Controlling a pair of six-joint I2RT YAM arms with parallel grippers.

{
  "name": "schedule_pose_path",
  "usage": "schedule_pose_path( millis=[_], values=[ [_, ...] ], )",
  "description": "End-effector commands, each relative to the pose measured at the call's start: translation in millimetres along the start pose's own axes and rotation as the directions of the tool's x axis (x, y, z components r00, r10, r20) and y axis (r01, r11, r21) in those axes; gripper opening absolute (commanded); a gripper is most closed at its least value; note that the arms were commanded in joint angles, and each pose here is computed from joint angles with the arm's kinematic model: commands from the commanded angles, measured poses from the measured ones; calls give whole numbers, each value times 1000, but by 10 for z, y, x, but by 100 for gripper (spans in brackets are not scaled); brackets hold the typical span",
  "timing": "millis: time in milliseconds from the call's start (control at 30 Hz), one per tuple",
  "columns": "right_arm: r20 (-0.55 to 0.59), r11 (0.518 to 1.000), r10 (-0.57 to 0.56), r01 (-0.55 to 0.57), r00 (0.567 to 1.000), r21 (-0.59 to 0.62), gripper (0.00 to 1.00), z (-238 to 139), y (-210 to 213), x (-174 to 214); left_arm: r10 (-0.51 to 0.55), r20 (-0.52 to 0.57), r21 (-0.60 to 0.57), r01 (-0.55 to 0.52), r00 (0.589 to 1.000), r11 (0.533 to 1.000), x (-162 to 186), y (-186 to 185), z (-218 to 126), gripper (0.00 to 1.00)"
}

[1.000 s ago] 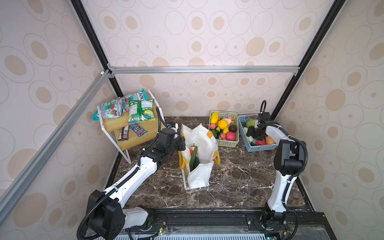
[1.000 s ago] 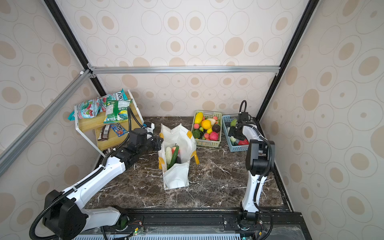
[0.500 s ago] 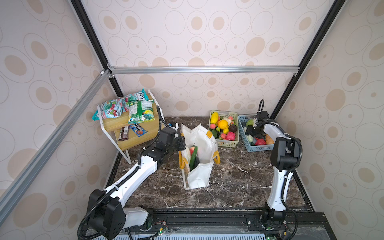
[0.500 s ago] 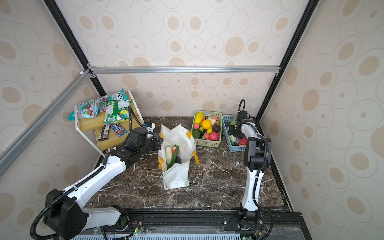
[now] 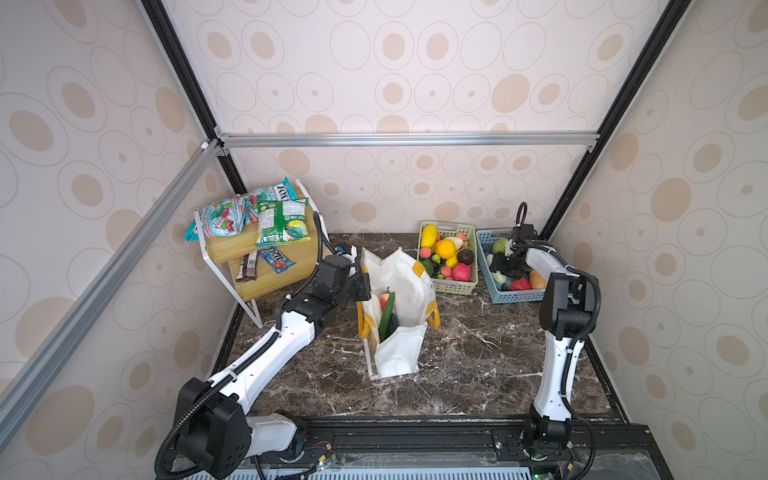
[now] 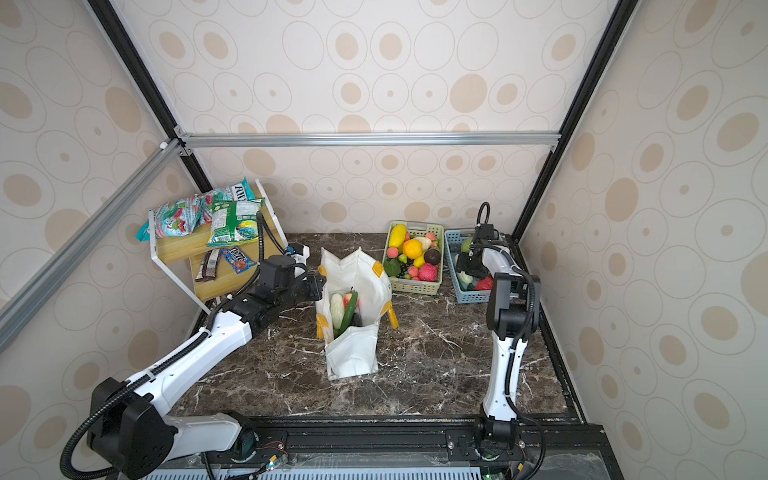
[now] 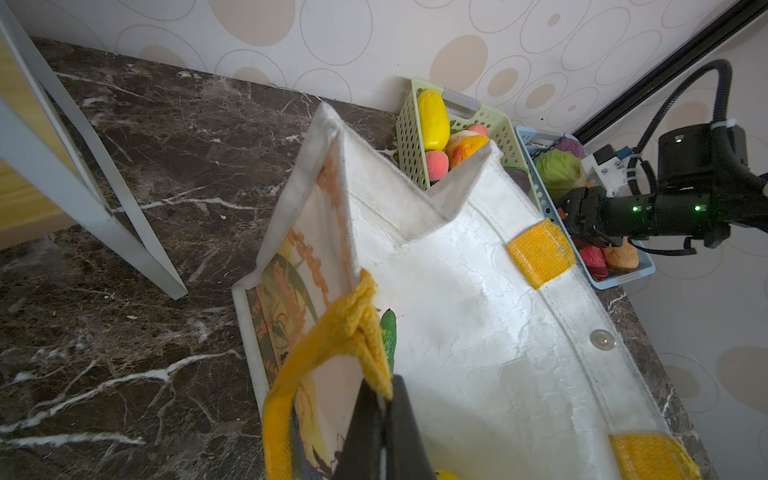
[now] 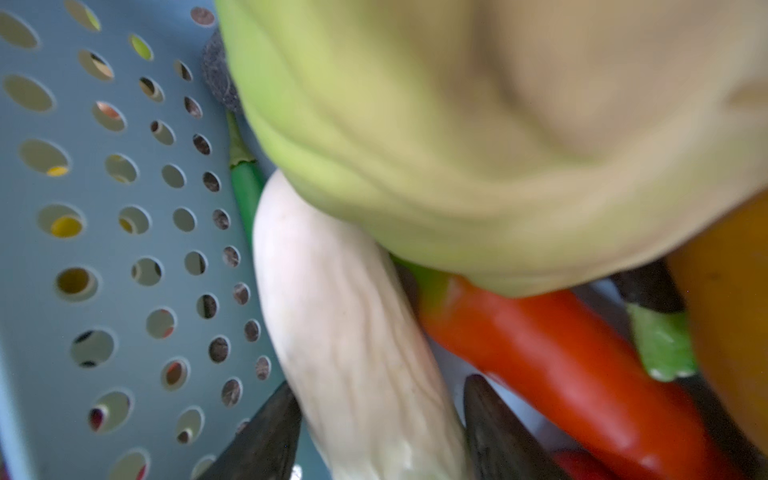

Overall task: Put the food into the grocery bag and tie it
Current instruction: 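Lower the right gripper into the blue basket and grasp the white vegetable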

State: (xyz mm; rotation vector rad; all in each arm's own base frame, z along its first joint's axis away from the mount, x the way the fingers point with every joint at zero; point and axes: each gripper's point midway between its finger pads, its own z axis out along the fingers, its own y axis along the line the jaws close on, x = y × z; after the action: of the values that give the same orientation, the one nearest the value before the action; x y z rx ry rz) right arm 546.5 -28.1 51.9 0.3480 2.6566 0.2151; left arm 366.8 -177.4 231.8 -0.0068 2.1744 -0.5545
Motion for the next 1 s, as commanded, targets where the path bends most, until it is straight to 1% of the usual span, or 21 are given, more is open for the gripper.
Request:
schedule_pose_path(
  millis=[0, 33, 267, 533, 967],
  values=[
    [-85, 1000, 10, -10, 996, -1, 56, 161, -43, 246, 23, 42, 9, -23, 999, 1000, -169, -72, -110, 0],
    [-82, 1000, 8, -9, 997, -5, 53, 143, -34, 244, 22, 44, 10, -23, 999, 1000, -172, -74, -115, 0],
    [-46, 1000, -15, 14, 999, -18, 44, -44, 14, 162, 18, 52, 12, -19, 999, 1000, -173, -73, -153, 0],
    [-18, 999, -26, 25, 999, -48, 40, -230, 96, 98, 13, 56, 14, -14, 998, 1000, -172, -69, -177, 0],
    [7, 998, -46, 46, 999, -43, 38, -435, 111, 81, 13, 57, 18, -14, 998, 1000, -158, -70, -187, 0]
  ],
)
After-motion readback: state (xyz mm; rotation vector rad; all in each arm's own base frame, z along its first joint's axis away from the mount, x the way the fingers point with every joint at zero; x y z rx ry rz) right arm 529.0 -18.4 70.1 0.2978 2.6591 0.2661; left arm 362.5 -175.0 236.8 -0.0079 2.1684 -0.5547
